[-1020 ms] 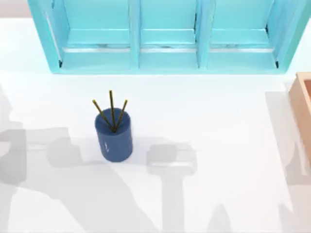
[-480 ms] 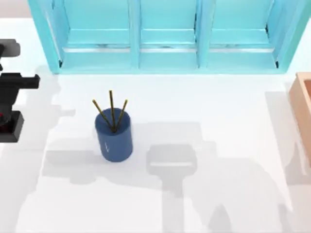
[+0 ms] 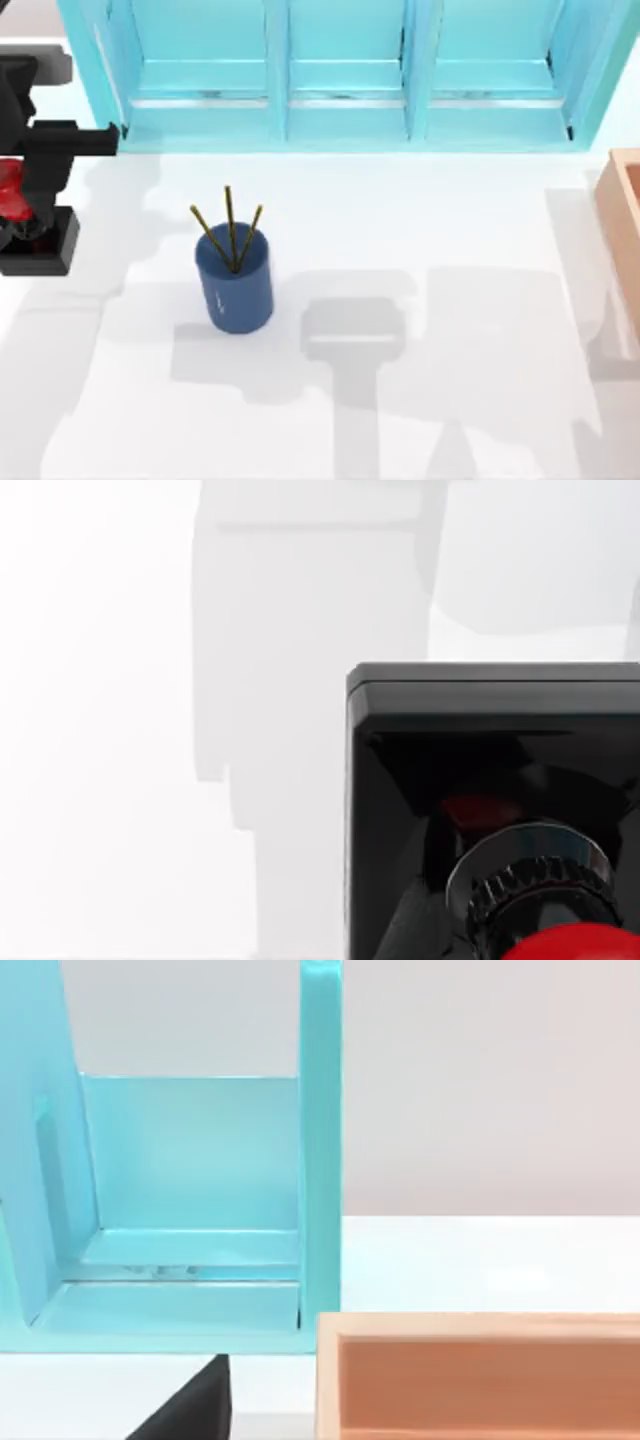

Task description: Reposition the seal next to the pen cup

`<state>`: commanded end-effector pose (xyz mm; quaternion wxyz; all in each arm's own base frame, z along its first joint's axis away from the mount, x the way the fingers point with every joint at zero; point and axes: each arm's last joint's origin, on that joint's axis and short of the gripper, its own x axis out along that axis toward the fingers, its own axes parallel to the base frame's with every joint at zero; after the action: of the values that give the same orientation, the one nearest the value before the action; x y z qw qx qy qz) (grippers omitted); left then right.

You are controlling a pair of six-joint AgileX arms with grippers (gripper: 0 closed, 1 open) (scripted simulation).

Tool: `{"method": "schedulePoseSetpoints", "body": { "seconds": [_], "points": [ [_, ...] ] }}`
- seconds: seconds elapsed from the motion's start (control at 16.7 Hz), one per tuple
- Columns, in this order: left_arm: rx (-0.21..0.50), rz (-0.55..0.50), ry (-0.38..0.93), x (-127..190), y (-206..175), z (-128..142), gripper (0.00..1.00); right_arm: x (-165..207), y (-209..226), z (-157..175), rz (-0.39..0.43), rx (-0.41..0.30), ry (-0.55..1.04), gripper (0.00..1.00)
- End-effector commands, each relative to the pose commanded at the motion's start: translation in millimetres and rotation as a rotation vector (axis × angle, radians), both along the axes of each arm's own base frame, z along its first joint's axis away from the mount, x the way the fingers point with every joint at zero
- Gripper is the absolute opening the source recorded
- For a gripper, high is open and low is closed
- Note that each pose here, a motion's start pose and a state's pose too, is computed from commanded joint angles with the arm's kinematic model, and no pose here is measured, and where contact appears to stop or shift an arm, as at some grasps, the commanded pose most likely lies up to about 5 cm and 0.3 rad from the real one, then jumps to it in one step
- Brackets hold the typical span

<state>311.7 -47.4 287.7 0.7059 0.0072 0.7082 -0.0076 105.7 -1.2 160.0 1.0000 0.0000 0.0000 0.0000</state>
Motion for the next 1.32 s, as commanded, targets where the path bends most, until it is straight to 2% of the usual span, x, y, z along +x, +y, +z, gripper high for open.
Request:
{"method": "schedulePoseSetpoints", "body": {
  "seconds": [0.24,0.66,1.02,1.32],
  "points": [
    [0.004,-0.001,0.015,13.2,-12.0,-0.3,0.00,0.0,0.0,0.0,0.000,0.000,0.000,1.00],
    [-0.001,0.001,-0.009,55.9,-59.7,7.6,0.00,0.0,0.0,0.0,0.000,0.000,0.000,1.00],
    [-0.001,0.004,-0.008,58.4,-61.7,5.9,0.00,0.0,0.0,0.0,0.000,0.000,0.000,1.00],
    [0.000,0.001,-0.004,58.2,-63.2,-6.3,0.00,0.0,0.0,0.0,0.000,0.000,0.000,1.00]
  ]
}}
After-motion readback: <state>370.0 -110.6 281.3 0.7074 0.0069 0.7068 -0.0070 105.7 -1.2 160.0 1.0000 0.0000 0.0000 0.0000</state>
